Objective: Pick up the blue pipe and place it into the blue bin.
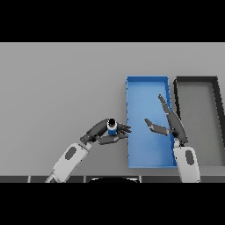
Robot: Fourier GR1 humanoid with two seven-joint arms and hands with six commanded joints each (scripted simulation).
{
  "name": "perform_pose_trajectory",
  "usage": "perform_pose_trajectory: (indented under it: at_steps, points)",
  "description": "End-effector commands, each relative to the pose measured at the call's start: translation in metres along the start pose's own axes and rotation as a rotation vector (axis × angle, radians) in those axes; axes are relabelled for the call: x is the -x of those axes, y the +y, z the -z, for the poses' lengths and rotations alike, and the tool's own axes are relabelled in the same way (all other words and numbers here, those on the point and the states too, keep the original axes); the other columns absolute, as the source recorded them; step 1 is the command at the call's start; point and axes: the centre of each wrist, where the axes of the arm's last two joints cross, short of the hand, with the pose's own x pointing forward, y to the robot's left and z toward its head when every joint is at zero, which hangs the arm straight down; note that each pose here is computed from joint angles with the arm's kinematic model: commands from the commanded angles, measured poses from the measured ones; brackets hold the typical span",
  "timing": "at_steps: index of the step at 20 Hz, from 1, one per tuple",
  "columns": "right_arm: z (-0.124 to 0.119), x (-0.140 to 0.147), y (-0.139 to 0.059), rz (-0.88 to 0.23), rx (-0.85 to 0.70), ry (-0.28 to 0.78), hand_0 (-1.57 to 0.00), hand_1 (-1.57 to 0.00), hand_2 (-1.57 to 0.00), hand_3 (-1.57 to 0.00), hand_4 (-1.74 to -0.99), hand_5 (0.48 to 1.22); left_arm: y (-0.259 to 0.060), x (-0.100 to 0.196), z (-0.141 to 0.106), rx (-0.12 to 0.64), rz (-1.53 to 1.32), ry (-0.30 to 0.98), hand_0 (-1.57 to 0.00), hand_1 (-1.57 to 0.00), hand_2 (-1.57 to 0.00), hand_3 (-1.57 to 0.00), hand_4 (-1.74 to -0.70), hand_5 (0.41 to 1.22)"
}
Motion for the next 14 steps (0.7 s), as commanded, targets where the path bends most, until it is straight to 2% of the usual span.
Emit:
perform_pose_trajectory:
  at_steps: [1, 4, 6, 11, 14]
  points:
    - [0.0, 0.001, 0.001, 0.023, -0.004, -0.018, 0.0, -0.01, 0.0, 0.0, -1.194, 0.572, 0.001, 0.003, 0.0, 0.001, 0.004, 0.006, -1.57, -1.57, -1.57, -1.57, -1.47, 1.221]
    - [0.006, -0.016, -0.01, 0.145, -0.051, -0.174, 0.0, -0.02, -0.03, 0.0, -1.172, 0.579, 0.004, -0.001, -0.001, -0.001, 0.011, -0.01, -1.57, -1.57, -1.57, -1.57, -1.47, 1.221]
    - [0.01, -0.036, -0.023, 0.17, -0.109, -0.26, 0.0, -0.01, -0.02, 0.0, -1.169, 0.597, 0.002, -0.005, -0.001, 0.001, 0.006, -0.005, -1.57, -1.57, -1.57, -1.57, -1.47, 1.221]
    - [0.016, -0.094, -0.036, 0.099, -0.351, -0.319, 0.0, 0.0, -0.01, 0.0, -1.185, 0.554, 0.003, 0.0, 0.0, -0.001, 0.024, 0.01, -1.57, -1.57, -1.57, -1.57, -1.47, 1.221]
    - [0.018, -0.12, -0.03, 0.028, -0.47, -0.374, 0.0, 0.0, 0.0, 0.0, -1.219, 0.537, 0.004, 0.0, -0.002, 0.002, 0.03, 0.007, -1.57, -1.57, -1.57, -1.57, -1.47, 1.221]
